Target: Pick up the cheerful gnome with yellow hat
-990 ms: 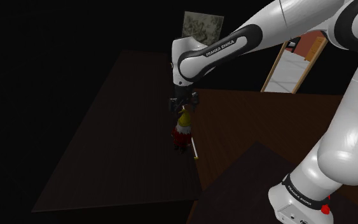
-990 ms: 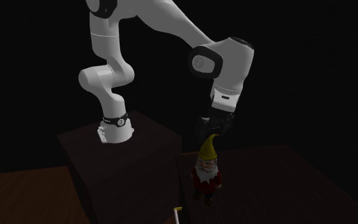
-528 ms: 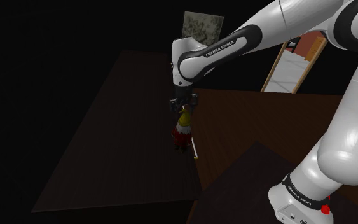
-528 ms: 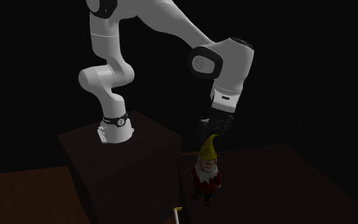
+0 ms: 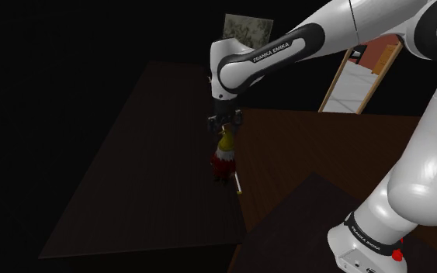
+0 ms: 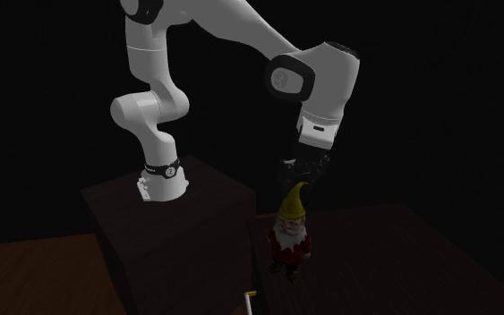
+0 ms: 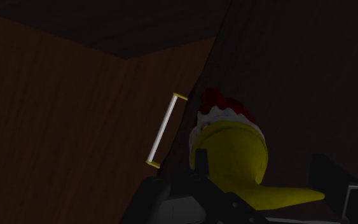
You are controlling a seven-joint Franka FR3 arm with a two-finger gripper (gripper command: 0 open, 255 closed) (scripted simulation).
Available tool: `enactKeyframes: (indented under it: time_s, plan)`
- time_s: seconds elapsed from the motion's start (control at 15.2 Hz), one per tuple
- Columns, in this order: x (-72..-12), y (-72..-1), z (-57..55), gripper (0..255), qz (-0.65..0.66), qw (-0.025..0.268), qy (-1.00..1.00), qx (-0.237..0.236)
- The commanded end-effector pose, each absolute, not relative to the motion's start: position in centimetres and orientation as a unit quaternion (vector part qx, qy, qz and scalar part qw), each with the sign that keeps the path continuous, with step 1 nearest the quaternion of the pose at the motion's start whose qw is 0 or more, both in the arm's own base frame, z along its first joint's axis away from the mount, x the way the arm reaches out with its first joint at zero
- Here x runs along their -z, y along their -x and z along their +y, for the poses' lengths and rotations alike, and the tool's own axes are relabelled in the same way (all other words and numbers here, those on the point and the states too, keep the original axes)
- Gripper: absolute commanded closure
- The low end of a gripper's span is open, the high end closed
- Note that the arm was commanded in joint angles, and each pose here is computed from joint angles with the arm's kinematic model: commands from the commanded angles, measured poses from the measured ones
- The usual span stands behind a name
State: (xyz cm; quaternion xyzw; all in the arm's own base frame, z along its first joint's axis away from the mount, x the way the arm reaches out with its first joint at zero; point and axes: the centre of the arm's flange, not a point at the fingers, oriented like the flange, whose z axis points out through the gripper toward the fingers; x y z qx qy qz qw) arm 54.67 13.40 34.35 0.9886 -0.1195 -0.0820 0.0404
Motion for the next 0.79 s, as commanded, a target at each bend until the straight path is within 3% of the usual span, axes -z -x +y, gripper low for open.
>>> enactKeyframes:
  time_s: [0.0,0.73]
  plan:
    - [-35.5,-54.7,13.4,255,-0.119,0.04,-0.989,0.082]
    - [-40.4,-54.7,13.4,255,-0.119,0.04,-0.989,0.082]
